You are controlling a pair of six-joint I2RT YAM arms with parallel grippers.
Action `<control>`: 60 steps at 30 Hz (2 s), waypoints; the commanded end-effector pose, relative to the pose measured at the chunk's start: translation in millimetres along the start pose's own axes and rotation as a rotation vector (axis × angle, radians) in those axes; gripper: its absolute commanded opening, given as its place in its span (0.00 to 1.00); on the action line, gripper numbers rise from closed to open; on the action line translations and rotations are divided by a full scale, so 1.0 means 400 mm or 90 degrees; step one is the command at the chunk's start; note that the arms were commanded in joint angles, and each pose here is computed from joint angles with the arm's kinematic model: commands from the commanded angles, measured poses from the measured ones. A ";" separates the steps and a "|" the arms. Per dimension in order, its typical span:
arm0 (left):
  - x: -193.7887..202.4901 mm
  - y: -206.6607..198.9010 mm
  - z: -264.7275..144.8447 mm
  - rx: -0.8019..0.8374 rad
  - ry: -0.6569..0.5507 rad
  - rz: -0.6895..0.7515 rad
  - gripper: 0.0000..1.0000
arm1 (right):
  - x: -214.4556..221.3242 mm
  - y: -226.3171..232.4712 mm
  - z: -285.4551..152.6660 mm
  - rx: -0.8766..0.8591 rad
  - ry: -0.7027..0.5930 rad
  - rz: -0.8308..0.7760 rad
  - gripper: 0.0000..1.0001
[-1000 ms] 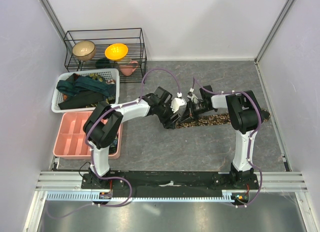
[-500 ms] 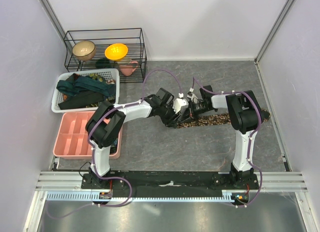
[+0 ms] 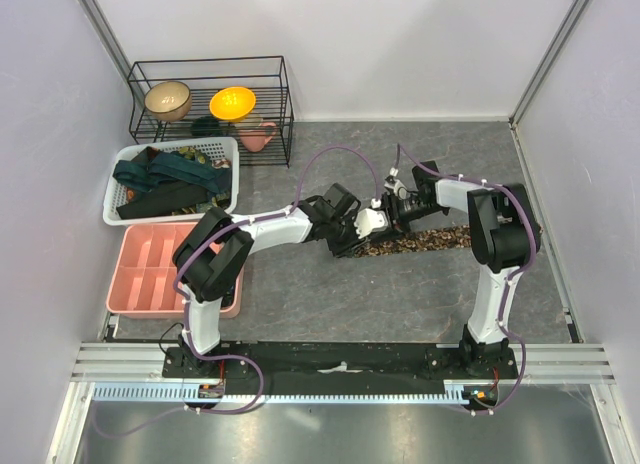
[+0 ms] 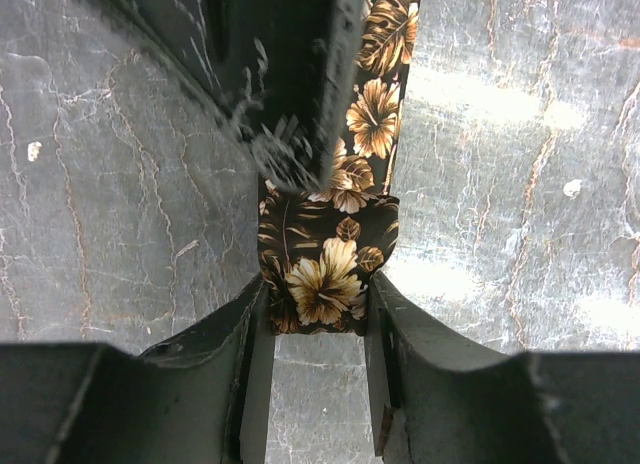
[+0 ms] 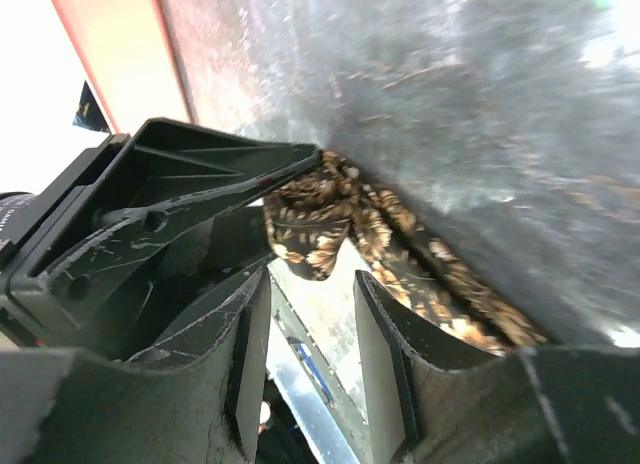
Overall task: Roll the ties
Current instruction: Roll the tie at the center of the board.
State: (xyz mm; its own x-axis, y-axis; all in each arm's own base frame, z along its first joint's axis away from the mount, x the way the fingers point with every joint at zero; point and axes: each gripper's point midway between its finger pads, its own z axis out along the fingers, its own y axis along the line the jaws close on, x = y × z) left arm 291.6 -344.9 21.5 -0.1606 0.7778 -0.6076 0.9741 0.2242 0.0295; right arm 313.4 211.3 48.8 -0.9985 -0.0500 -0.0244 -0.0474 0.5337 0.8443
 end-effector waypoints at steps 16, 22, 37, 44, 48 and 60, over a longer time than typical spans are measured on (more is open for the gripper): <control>0.067 -0.024 -0.002 0.024 0.088 0.033 0.36 | -0.002 -0.043 0.081 0.047 0.013 -0.013 0.06; 0.038 -0.032 -0.015 0.041 0.042 0.016 0.59 | 0.006 -0.110 0.063 0.107 0.012 -0.016 0.00; -0.079 0.010 0.005 0.051 -0.133 -0.060 0.72 | 0.018 -0.169 0.063 0.146 0.022 -0.010 0.00; -0.065 -0.001 0.031 0.068 -0.142 -0.027 0.63 | 0.019 -0.173 0.061 0.147 0.024 -0.023 0.00; -0.075 -0.019 0.017 0.084 -0.154 0.029 0.45 | 0.015 -0.184 0.065 0.153 0.026 -0.027 0.00; -0.179 -0.030 0.042 0.070 -0.177 0.040 0.46 | 0.028 -0.179 0.084 0.145 0.033 -0.026 0.00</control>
State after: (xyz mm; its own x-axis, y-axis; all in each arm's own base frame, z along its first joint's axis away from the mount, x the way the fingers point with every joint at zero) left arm 294.4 -371.4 26.9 -0.1462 0.6570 -0.7396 0.9849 0.1669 -0.0464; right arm 309.8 214.8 11.8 -0.9963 -0.0857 -0.0049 -0.0552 0.5956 0.8014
